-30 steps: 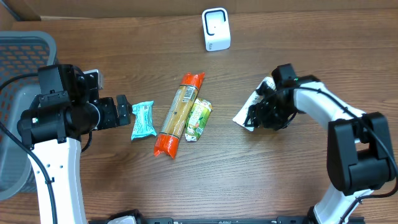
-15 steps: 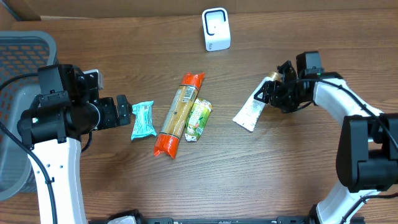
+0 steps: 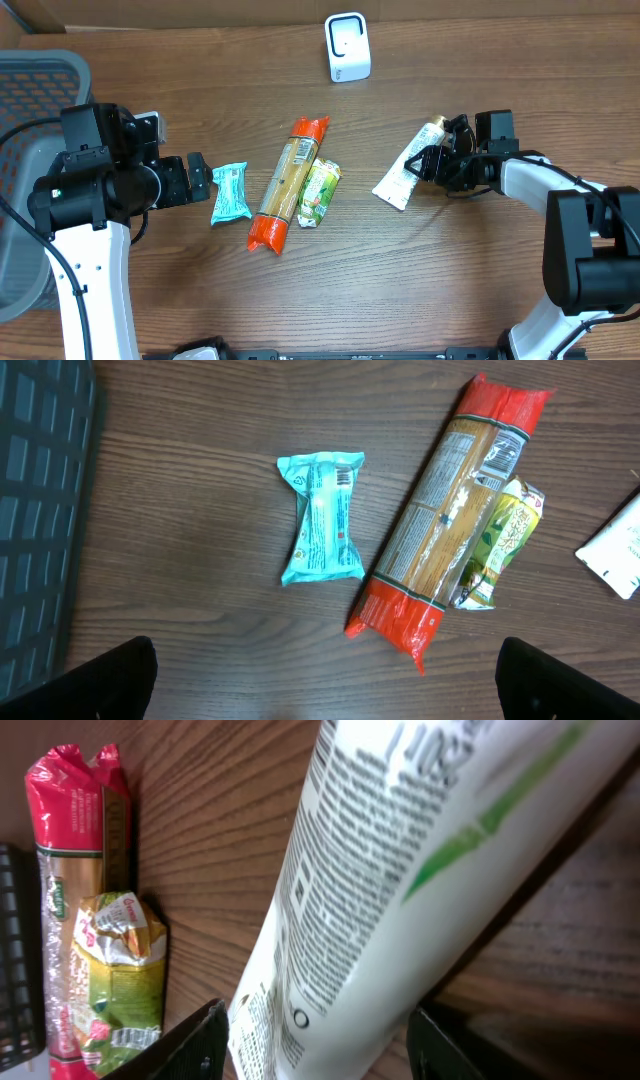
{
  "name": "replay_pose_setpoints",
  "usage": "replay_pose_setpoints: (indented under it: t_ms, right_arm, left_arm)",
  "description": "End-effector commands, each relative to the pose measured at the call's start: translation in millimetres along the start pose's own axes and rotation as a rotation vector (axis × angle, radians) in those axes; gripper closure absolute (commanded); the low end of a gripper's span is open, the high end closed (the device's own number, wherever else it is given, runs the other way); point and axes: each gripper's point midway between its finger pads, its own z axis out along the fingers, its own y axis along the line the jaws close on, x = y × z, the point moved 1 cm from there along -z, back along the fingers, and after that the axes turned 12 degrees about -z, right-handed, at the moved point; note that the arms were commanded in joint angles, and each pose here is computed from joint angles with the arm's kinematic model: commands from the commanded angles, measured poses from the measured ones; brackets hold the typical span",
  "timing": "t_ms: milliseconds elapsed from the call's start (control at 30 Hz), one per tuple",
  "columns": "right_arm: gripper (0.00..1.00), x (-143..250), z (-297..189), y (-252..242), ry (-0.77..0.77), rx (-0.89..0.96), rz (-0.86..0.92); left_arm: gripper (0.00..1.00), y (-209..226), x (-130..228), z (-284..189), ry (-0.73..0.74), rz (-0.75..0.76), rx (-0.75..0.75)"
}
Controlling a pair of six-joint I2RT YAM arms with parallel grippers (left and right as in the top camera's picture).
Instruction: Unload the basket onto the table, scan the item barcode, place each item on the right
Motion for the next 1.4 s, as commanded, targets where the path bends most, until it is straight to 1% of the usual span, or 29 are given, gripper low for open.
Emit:
replay_pose_setpoints:
  t_ms: [0,200,300,367,433,500,600,667,767,900,967,1067,1200,1267,1367]
  right_arm:
    - [0.42,33,10,-15,0.07,0.041,0.107]
    - [0.43,49,26,-19,0.099,0.05,0.112]
    - [0.44,51,33,-25,0.092,0.097,0.138]
    - [0.51,52,33,-31,0.089,0.136,0.151]
    - [0.62,53,32,-36,0.09,0.17,0.16]
    - [0.71,53,32,-38,0.092,0.177,0.161]
    - [0.88,56,29,-40,0.108,0.183,0.182]
    - [0.96,57,23,-40,0.132,0.191,0.209]
    - [0.96,52,7,-33,0.179,0.187,0.184]
    - [0.96,38,-23,-8,0.293,0.2,0.066]
    - [0.96,35,-36,3,0.359,0.238,0.02]
    - [0.96,30,-50,14,0.433,0.345,-0.061]
    - [0.96,30,-52,17,0.468,0.473,-0.162]
    - [0.96,32,-50,18,0.489,0.517,-0.226]
    - [0.96,33,-49,18,0.499,0.564,-0.268]
  left_arm:
    - [0.0,-3,-5,-6,-0.025,0.014,0.003]
    - [0.0,-3,-5,-6,-0.025,0.014,0.003]
    - [0.0,-3,-5,-6,-0.025,0.014,0.003]
    - [0.0,-3,-5,-6,-0.025,0.014,0.003]
    - [0.0,-3,-5,-6,-0.025,0.014,0.003]
    - [0.0,-3,-5,-6,-0.025,0.014,0.003]
    - [0.0,-3,-5,-6,-0.025,0.014,0.003]
    - [0.0,-3,-5,-6,-0.025,0.014,0.003]
    - [0.0,-3,-5,-6,-0.025,0.013,0.003]
    - [0.0,-3,-5,-6,-0.025,0.013,0.003]
    - [0.0,-3,-5,-6,-0.025,0.014,0.003]
    - [0.01,-3,-5,-6,-0.025,0.014,0.003]
    - [0.0,-3,-5,-6,-0.025,0.014,0.003]
    - [0.0,-3,-5,-6,-0.025,0.014,0.003]
    - [0.0,-3,-5,-6,-0.025,0.014,0.003]
